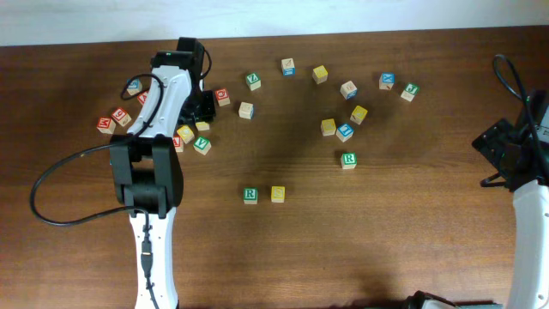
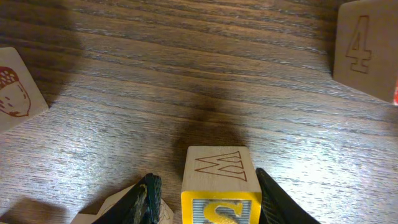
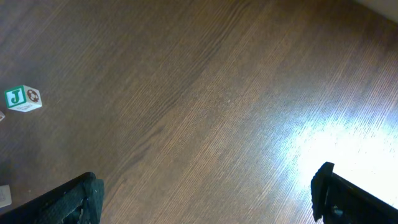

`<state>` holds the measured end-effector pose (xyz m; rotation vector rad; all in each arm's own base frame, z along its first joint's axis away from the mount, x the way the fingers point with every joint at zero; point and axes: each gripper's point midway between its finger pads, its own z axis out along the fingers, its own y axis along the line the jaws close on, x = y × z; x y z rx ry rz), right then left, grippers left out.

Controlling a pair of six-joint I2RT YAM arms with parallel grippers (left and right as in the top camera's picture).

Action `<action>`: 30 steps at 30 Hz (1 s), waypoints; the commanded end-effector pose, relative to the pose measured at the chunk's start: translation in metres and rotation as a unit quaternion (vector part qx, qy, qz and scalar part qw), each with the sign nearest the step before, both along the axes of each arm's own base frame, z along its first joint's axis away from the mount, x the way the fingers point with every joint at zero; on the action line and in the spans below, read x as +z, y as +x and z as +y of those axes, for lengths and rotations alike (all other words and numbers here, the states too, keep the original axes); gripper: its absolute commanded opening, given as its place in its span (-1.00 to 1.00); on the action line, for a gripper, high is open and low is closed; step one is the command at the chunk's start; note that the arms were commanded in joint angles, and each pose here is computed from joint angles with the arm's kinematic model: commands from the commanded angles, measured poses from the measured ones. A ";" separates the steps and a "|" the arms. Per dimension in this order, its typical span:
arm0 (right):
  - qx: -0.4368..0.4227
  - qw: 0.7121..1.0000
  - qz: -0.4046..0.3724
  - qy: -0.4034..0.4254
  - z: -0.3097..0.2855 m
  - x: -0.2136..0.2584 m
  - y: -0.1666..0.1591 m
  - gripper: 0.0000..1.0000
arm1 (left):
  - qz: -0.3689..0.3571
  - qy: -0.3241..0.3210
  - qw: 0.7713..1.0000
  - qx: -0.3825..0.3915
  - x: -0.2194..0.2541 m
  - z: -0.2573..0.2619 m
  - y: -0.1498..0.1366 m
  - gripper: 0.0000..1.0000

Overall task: Spell out RSS
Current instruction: 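Close the left gripper on the yellow S block and lift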

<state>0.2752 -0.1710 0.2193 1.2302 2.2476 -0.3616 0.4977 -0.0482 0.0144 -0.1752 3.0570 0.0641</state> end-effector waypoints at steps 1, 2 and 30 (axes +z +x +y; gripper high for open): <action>-0.004 1.000 -0.003 -0.005 -0.003 0.004 0.001 0.97 | 0.001 -0.007 1.000 0.000 -0.002 -0.003 0.001 -0.21; -0.005 1.000 -0.003 -0.005 -0.003 0.004 0.001 0.97 | 0.001 -0.007 1.000 0.000 -0.002 -0.003 0.001 -0.24; -0.004 1.000 -0.003 -0.005 -0.003 0.004 0.001 0.97 | -0.012 -0.050 0.999 -0.003 0.060 -0.017 0.004 -0.54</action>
